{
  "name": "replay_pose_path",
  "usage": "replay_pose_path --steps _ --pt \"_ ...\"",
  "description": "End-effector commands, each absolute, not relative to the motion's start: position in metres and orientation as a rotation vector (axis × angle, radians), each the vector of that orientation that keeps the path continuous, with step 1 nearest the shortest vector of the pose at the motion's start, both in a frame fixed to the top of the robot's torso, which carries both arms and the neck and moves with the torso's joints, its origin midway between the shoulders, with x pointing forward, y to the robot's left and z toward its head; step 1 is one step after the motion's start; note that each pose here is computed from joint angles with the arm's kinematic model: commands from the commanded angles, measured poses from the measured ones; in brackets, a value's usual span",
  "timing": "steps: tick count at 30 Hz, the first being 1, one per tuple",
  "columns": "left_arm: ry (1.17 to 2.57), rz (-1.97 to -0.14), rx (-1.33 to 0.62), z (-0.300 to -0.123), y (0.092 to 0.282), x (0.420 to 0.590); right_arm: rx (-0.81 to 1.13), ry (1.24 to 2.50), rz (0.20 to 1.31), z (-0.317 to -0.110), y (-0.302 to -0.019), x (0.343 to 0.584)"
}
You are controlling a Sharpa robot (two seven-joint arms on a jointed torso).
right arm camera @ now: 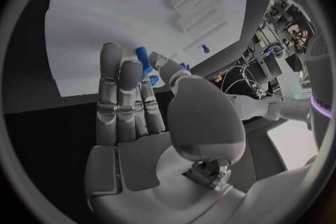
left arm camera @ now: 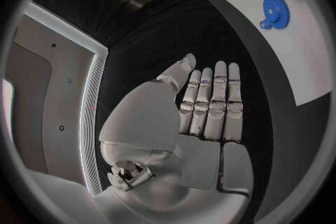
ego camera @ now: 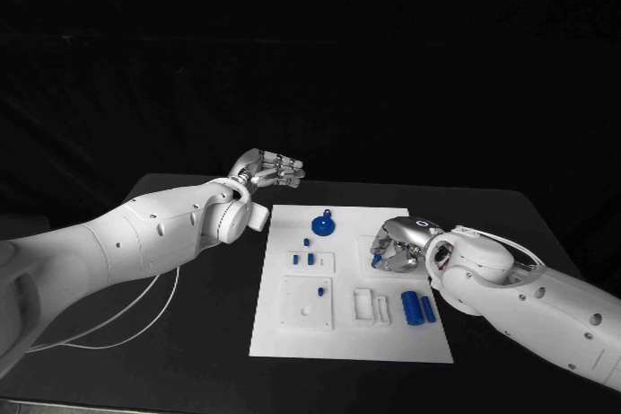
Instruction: Assemble the parts on the task board
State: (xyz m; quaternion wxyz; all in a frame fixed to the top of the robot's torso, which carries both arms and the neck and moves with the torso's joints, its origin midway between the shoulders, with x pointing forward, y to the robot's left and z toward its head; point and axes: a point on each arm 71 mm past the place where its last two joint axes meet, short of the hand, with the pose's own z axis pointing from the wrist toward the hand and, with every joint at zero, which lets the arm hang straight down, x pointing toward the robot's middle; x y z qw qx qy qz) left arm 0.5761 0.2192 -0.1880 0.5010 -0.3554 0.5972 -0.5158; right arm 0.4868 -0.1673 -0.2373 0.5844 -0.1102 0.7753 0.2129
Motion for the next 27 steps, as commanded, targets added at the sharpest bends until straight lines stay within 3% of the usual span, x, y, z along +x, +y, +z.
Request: replay_pose_path --steps 1,27 --pt "1.446 -1.264 -0.860 -0.1875 0.2175 0.5758 -0.286 1.819 0.475 -0.2390 -0.1665 0.4863" --pt "1.447 -1.264 -0.859 -0.1876 0.2168 0.5761 -0.282 1.790 0.480 -0.2437 -0.1607 0.4851"
